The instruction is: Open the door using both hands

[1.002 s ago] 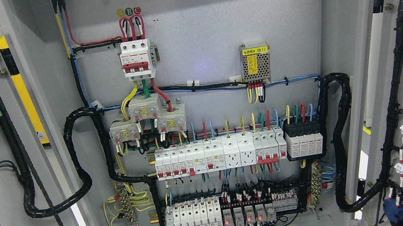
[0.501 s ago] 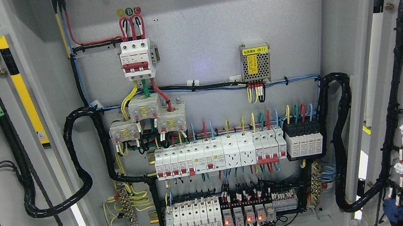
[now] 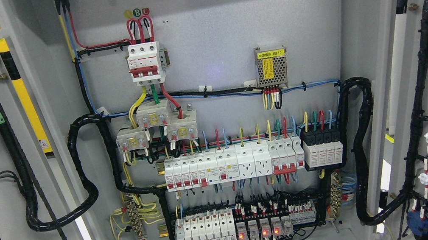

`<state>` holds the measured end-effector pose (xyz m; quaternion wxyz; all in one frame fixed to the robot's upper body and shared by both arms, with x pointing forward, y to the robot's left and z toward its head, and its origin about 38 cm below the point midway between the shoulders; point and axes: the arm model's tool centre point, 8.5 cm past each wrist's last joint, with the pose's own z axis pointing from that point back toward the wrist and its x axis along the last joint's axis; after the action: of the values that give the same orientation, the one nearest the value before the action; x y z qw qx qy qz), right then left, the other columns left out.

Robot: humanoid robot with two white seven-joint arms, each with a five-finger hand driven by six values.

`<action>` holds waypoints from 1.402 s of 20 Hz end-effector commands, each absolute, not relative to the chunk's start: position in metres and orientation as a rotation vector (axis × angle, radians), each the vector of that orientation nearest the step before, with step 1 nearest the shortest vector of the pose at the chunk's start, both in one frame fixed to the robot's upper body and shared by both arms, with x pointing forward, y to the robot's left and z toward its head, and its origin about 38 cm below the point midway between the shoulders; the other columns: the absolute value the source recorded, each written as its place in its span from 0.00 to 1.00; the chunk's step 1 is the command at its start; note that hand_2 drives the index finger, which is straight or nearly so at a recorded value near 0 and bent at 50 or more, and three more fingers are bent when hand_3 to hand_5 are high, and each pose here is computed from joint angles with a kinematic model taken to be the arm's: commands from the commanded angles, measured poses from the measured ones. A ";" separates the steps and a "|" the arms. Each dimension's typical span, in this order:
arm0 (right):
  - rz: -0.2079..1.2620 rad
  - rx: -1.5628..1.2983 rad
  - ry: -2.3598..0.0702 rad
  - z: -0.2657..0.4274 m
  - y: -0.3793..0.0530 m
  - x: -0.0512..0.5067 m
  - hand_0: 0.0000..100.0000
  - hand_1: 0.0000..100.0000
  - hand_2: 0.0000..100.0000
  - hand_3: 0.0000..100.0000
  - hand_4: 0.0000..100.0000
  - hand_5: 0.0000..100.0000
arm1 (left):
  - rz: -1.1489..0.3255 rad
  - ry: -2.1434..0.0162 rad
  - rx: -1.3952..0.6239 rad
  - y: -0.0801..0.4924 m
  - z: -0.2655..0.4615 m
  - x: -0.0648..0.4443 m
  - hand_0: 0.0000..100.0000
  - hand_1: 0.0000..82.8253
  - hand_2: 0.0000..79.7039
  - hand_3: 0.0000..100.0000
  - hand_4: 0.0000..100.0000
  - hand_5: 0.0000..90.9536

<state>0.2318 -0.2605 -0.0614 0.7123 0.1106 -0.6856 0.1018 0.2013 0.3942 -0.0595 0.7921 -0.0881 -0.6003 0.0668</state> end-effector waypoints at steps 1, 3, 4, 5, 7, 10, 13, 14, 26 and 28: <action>0.135 0.216 -0.788 -0.229 -0.228 0.107 0.00 0.50 0.04 0.00 0.00 0.00 | 0.481 -0.568 -0.279 0.291 -0.238 0.056 0.12 0.67 0.00 0.00 0.00 0.00; 0.117 0.212 -0.697 -0.238 -0.226 0.090 0.00 0.50 0.04 0.00 0.00 0.00 | 0.510 -0.475 -0.271 0.287 -0.246 0.039 0.12 0.67 0.00 0.00 0.00 0.00; 0.107 0.209 -0.640 -0.242 -0.227 0.083 0.00 0.50 0.04 0.00 0.00 0.00 | 0.512 -0.432 -0.268 0.285 -0.248 0.029 0.12 0.67 0.00 0.00 0.00 0.00; 0.095 0.205 -0.580 -0.246 -0.229 0.075 0.00 0.50 0.04 0.00 0.00 0.00 | 0.504 -0.406 -0.267 0.284 -0.249 0.021 0.12 0.67 0.00 0.00 0.00 0.00; 0.083 0.188 -0.483 -0.251 -0.237 0.055 0.00 0.50 0.04 0.00 0.00 0.00 | 0.480 -0.366 -0.259 0.283 -0.251 0.010 0.12 0.67 0.00 0.00 0.00 0.00; 0.073 0.145 -0.332 -0.257 -0.248 0.019 0.00 0.50 0.04 0.00 0.00 0.00 | 0.457 -0.223 -0.092 0.295 -0.254 -0.026 0.12 0.67 0.00 0.00 0.00 0.00; 0.095 0.119 -0.183 -0.261 -0.249 0.002 0.00 0.50 0.04 0.00 0.00 0.00 | 0.207 -0.082 -0.040 0.295 -0.254 -0.058 0.12 0.67 0.00 0.00 0.00 0.00; 0.098 0.113 -0.141 -0.262 -0.249 -0.002 0.00 0.50 0.04 0.00 0.00 0.00 | 0.190 -0.078 -0.044 0.293 -0.254 -0.058 0.12 0.67 0.00 0.00 0.00 0.00; 0.093 0.055 -0.086 -0.264 -0.249 0.020 0.00 0.50 0.04 0.00 0.00 0.00 | 0.066 -0.076 -0.028 0.309 -0.252 -0.054 0.12 0.67 0.00 0.00 0.00 0.00; 0.078 0.056 -0.084 -0.264 -0.248 0.019 0.00 0.50 0.04 0.00 0.00 0.00 | 0.022 -0.077 -0.027 0.312 -0.252 -0.050 0.12 0.67 0.00 0.00 0.00 0.00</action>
<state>0.0589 -0.2575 -0.2604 0.9938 0.0242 -0.0969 0.0483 -0.0101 0.3081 -0.2547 0.9901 -0.0158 -0.1070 0.0897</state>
